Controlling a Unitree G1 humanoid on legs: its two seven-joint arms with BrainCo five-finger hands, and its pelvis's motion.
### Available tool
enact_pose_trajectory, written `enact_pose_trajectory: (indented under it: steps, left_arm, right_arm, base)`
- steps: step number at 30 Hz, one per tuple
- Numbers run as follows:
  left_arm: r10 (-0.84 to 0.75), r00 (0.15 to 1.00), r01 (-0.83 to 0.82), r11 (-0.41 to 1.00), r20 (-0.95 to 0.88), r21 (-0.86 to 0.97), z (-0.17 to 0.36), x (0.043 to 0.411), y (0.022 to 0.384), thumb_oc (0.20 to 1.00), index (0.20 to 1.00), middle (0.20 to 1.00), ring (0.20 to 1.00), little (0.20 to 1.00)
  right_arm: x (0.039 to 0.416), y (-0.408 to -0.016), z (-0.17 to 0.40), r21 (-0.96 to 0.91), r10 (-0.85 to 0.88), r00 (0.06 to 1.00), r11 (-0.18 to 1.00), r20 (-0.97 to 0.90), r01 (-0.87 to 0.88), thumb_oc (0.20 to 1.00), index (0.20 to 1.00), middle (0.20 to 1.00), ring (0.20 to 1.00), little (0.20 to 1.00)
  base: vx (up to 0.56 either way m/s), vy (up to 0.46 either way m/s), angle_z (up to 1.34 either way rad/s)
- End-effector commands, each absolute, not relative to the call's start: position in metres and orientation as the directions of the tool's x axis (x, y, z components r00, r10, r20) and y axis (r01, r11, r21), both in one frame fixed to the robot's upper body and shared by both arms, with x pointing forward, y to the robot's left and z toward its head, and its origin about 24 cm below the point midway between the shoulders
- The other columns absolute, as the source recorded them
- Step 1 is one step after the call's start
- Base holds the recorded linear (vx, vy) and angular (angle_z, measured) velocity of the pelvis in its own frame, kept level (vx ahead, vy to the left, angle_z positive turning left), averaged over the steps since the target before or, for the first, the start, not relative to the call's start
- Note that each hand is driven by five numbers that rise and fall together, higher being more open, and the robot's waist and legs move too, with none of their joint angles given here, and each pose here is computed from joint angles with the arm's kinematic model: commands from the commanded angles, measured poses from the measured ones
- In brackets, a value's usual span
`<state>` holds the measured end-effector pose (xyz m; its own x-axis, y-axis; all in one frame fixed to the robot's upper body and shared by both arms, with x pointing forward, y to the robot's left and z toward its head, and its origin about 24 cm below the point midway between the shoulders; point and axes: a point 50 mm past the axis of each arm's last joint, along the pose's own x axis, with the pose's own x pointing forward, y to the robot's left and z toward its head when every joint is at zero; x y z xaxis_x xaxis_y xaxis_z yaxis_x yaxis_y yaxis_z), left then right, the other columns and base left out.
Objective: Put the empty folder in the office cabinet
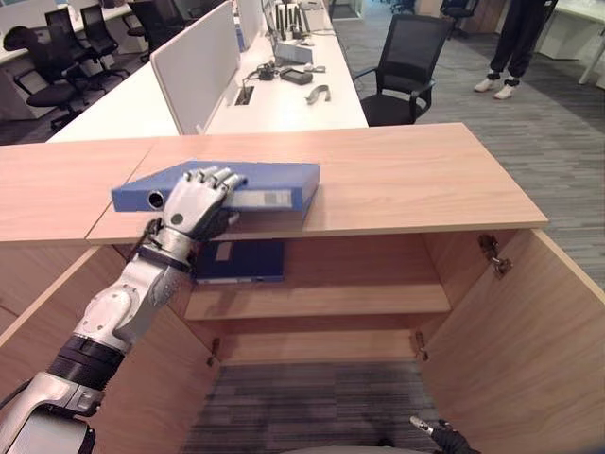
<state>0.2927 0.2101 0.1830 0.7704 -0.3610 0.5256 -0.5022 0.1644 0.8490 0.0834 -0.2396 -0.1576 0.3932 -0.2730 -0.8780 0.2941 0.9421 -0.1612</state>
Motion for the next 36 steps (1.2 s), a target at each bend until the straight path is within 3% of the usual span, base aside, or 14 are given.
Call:
enact_pose_trajectory:
  steps: [1, 2, 5, 12, 16, 21, 24, 28, 29, 36]
  left_arm:
    - [-0.297, 0.537, -0.75, 0.26, 0.79, 0.608, 0.267, 0.292, 0.215, 0.2, 0.2, 0.2, 0.2, 0.2]
    - [-0.297, 0.536, -0.751, 0.26, 0.79, 0.607, 0.268, 0.291, 0.215, 0.2, 0.2, 0.2, 0.2, 0.2]
    - [-0.287, 0.43, -0.789, 0.341, 0.856, 0.511, 0.288, 0.277, 0.213, 0.2, 0.2, 0.2, 0.2, 0.2]
    - [-0.238, 0.334, -0.772, 0.486, 0.912, 0.409, 0.299, 0.259, 0.211, 0.2, 0.2, 0.2, 0.2, 0.2]
    - [-0.139, 0.326, -0.555, 0.773, 0.935, 0.308, 0.292, 0.241, 0.206, 0.2, 0.2, 0.2, 0.2, 0.2]
    - [-0.106, 0.42, -0.257, 0.939, 0.901, 0.23, 0.28, 0.235, 0.212, 0.2, 0.2, 0.2, 0.2, 0.2]
    - [-0.106, 0.49, -0.091, 0.981, 0.865, 0.171, 0.27, 0.233, 0.22, 0.2, 0.2, 0.2, 0.2, 0.2]
    - [-0.118, 0.545, 0.014, 0.991, 0.83, 0.132, 0.262, 0.233, 0.229, 0.2, 0.2, 0.2, 0.2, 0.2]
    - [-0.137, 0.593, 0.123, 0.989, 0.793, 0.079, 0.253, 0.232, 0.237, 0.2, 0.2, 0.2, 0.2, 0.2]
    - [-0.09, 0.669, 0.177, 0.983, 0.738, -0.04, 0.24, 0.229, 0.268, 0.2, 0.2, 0.2, 0.2, 0.2]
  right_arm:
    - [0.109, -0.234, -0.154, -0.145, -0.259, 0.438, 0.95, -0.861, 0.275, 1.0, 1.0, 1.0, 1.0, 1.0]
    - [0.11, -0.234, -0.154, -0.145, -0.259, 0.439, 0.95, -0.86, 0.275, 1.0, 1.0, 1.0, 1.0, 1.0]
    - [0.111, -0.231, -0.155, -0.134, -0.246, 0.44, 0.954, -0.864, 0.269, 1.0, 1.0, 1.0, 1.0, 1.0]
    - [0.11, -0.225, -0.157, -0.114, -0.225, 0.437, 0.957, -0.871, 0.266, 1.0, 1.0, 1.0, 1.0, 1.0]
    - [0.115, -0.225, -0.155, -0.096, -0.214, 0.451, 0.958, -0.866, 0.27, 1.0, 1.0, 1.0, 1.0, 1.0]
    - [0.119, -0.23, -0.153, -0.078, -0.205, 0.461, 0.957, -0.863, 0.278, 1.0, 1.0, 1.0, 1.0, 1.0]
    - [0.121, -0.233, -0.152, -0.071, -0.196, 0.465, 0.96, -0.863, 0.272, 1.0, 1.0, 1.0, 1.0, 1.0]
    - [0.121, -0.234, -0.151, -0.065, -0.188, 0.468, 0.962, -0.864, 0.267, 1.0, 1.0, 1.0, 1.0, 1.0]
    - [0.121, -0.236, -0.151, -0.057, -0.182, 0.469, 0.962, -0.864, 0.268, 1.0, 1.0, 1.0, 1.0, 1.0]
    - [0.116, -0.238, -0.152, -0.048, -0.163, 0.454, 0.966, -0.876, 0.255, 1.0, 1.0, 1.0, 1.0, 1.0]
  base:
    - [-0.01, -0.016, 0.05]
    - [0.0, 0.0, 0.0]
    - [0.0, 0.0, 0.0]
    - [0.0, -0.016, 0.05]
    - [0.01, -0.022, 0.07]
    - [0.0, -0.01, 0.08]
    - [-0.01, -0.002, 0.08]
    - [0.0, 0.0, 0.0]
    - [0.01, 0.004, 0.03]
    - [0.0, 0.0, 0.0]
